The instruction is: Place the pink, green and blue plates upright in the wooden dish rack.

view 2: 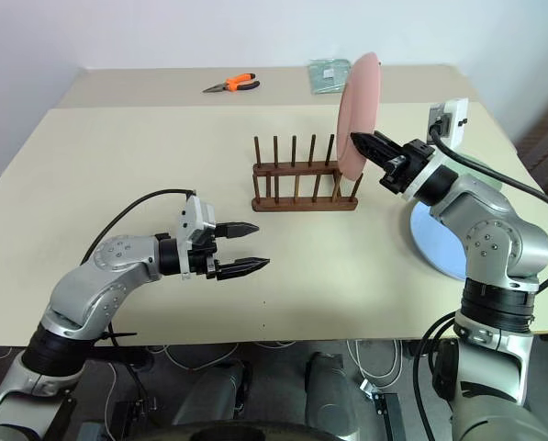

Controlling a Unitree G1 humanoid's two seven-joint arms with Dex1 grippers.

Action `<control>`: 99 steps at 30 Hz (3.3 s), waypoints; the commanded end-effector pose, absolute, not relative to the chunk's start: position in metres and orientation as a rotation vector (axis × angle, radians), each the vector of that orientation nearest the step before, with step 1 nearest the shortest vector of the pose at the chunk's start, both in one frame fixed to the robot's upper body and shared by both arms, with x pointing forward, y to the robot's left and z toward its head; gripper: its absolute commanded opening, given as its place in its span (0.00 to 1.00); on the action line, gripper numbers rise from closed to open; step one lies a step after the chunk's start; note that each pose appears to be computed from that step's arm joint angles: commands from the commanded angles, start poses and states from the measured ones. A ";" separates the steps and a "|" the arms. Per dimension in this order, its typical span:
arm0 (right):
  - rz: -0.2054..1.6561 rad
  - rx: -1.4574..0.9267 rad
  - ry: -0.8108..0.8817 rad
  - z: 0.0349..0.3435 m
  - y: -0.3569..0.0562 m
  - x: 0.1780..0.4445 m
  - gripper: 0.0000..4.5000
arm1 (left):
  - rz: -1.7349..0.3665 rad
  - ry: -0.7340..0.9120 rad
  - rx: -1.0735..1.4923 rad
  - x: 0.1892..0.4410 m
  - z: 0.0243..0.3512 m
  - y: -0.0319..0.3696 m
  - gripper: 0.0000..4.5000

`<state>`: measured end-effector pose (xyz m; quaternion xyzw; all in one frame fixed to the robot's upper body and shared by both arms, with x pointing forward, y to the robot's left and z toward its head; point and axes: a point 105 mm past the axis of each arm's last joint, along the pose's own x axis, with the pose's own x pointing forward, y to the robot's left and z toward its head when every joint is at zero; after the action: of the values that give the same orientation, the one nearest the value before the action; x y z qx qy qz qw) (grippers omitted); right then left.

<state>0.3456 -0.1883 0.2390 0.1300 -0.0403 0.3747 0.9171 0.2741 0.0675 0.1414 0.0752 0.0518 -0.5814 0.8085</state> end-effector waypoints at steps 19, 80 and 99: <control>0.276 -0.899 0.198 0.190 -0.328 0.334 0.99 | -1.279 0.091 0.206 0.272 0.138 0.059 0.82; 0.707 0.431 -0.137 0.260 -0.128 0.354 0.02 | -0.976 0.046 0.210 0.301 0.128 0.114 0.82; 0.458 -0.288 -0.123 0.275 -0.245 0.280 0.99 | -1.159 0.049 0.213 0.288 0.126 0.079 0.82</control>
<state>0.2891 -0.2391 0.2692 -0.1117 -0.0576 0.2349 0.9638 0.2924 0.0884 0.1151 0.0948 0.0451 -0.5253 0.8444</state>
